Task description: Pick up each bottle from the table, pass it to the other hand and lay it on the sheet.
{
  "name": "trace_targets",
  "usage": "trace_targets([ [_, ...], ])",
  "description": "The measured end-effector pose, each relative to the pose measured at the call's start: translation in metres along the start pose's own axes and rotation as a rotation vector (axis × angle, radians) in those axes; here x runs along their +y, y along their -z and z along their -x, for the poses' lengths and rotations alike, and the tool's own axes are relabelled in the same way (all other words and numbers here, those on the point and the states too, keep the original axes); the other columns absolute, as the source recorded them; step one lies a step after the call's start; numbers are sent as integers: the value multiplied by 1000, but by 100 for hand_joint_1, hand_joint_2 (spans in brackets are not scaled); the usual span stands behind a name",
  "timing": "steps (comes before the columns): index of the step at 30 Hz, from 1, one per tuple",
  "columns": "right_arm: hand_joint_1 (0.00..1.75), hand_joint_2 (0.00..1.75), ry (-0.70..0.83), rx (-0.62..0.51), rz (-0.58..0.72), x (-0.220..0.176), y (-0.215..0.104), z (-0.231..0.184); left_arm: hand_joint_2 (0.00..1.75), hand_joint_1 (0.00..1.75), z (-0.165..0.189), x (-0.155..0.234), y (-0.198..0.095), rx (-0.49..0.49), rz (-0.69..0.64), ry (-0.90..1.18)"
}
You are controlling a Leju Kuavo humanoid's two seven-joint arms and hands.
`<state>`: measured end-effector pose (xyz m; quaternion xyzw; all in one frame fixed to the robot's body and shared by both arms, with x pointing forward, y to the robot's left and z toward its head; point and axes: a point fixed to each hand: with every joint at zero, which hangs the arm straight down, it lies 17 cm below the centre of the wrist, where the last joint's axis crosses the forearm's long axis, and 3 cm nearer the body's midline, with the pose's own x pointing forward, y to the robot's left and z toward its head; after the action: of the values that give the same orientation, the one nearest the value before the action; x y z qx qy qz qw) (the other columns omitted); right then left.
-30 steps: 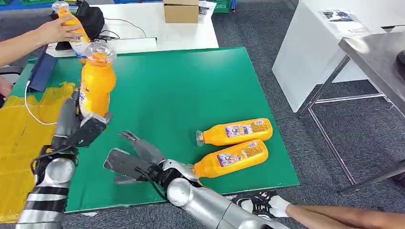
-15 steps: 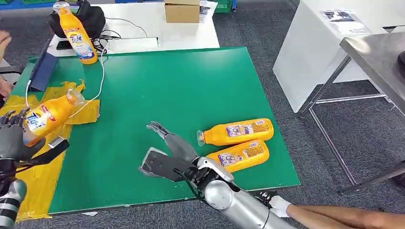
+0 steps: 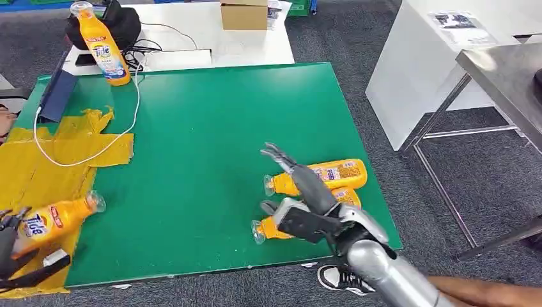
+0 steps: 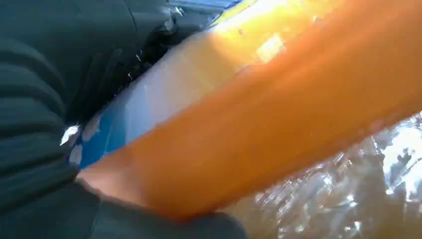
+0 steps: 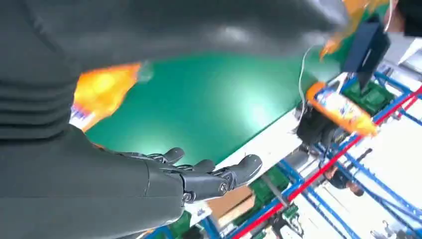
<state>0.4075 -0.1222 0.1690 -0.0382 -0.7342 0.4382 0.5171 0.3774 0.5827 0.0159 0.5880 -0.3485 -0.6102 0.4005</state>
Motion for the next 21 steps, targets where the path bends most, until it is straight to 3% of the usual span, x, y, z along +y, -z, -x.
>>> trace_targets([
  [5, 0, 175, -37, 56, 14, -49, -23, 30, 175, 175, -13, -7, -10, -58, 11, 2],
  [9, 0, 175, -61, 66, 25, -62, -29, 35, 175, 175, -16, -10, -12, -66, 20, -1],
  [10, 0, 175, -68, 69, 27, -64, -30, 36, 175, 40, -17, -10, -12, -71, 21, -1],
  [11, 0, 175, -74, 79, 24, -65, -31, 39, 175, 0, -19, -10, -13, -82, 25, -2],
  [13, 0, 175, -80, 101, -2, -65, -34, 45, 175, 0, -26, -13, -13, -110, 41, -4],
  [14, 0, 175, -81, 109, -21, -63, -36, 48, 0, 0, -28, -13, -10, -115, 46, -6],
  [21, 0, 175, -180, 209, -87, -74, -47, 89, 0, 0, -46, -11, 3, -185, 75, -45],
])
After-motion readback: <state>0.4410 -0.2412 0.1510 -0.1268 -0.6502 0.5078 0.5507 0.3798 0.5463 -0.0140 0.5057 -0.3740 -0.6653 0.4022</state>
